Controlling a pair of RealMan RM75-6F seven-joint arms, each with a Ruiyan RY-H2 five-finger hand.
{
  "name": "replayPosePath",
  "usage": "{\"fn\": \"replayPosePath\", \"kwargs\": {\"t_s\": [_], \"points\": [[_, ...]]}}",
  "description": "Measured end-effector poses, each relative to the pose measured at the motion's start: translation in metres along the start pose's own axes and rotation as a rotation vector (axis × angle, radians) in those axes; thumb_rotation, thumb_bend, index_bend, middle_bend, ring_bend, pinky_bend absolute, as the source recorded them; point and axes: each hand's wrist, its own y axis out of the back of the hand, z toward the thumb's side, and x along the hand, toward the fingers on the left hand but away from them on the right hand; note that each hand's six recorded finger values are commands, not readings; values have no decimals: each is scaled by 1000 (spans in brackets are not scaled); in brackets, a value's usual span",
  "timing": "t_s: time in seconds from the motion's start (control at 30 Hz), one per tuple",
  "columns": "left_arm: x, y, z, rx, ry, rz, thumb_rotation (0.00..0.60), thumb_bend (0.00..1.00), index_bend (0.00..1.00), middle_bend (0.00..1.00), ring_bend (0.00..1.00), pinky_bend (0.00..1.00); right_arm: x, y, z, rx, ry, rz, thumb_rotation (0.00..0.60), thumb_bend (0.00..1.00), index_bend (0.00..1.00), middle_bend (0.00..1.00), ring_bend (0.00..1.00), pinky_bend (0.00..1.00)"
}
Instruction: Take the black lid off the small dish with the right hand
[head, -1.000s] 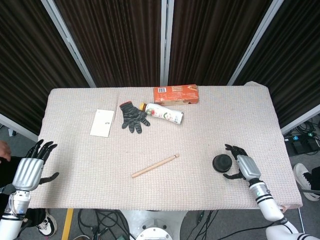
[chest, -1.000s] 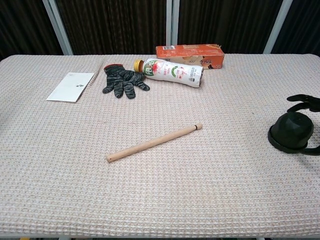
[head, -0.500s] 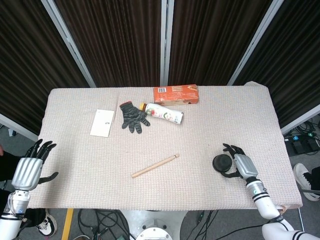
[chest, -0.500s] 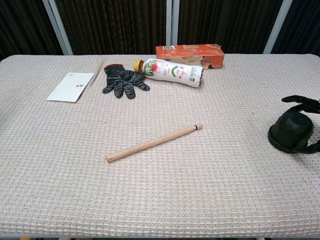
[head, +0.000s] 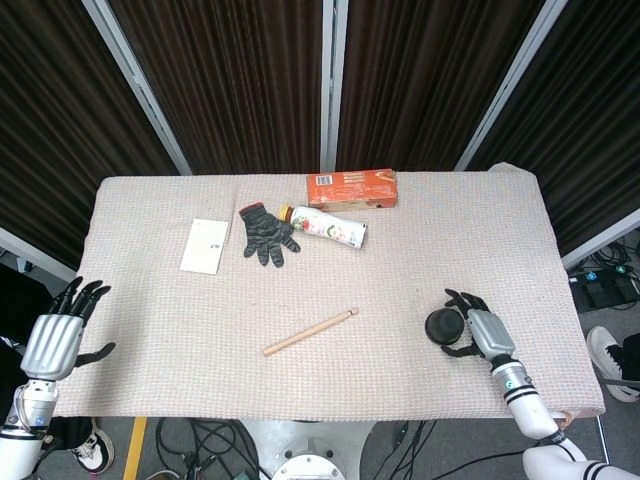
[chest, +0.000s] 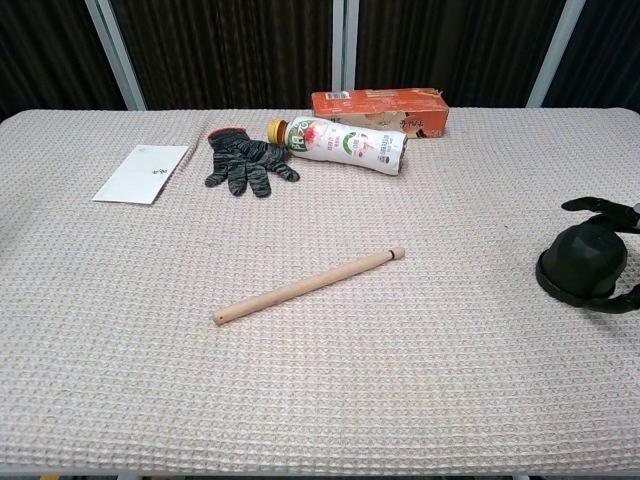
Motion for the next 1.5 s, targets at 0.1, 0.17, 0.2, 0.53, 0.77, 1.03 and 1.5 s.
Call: {"fn": "replayPosePath", "kwargs": {"t_s": [0.1,0.17,0.2,0.53,0.77,1.03,1.5], "points": [[0,0,0,-1,1,0,600,126,144,107,0,184,0,-1,0,0,0,1,600,61,0,216,0,0],[0,0,0,-2,1,0,600,126,144,107,0,184,-1,-1,0,1,0,0,600,67,0,223,0,0],[0,0,0,-2,1,0,600,126,144,107,0,184,-1,-1,1,3,0,0,600,72,0,229,0,0],[-1,-1,0,-3,0,-2,600,126,144,107,0,184,-1,-2,3,10,4,-10,600,101,0,277,0,0],[-1,-2,-1,-5,4,-6,600,126,144,107,0,184,-2,-1,2,14,-3,-19,600,116,2,318,0,0],[-1,-1,0,-4,2,-6,600,126,144,107,0,184,-2,1,4,15,-2,-42,600,132,216,382,0,0],[-1,0,1,-9,-3,0,600,126,144,107,0,184,3,32,22,1,61,-156,600,149,336,424,34,0]]}}
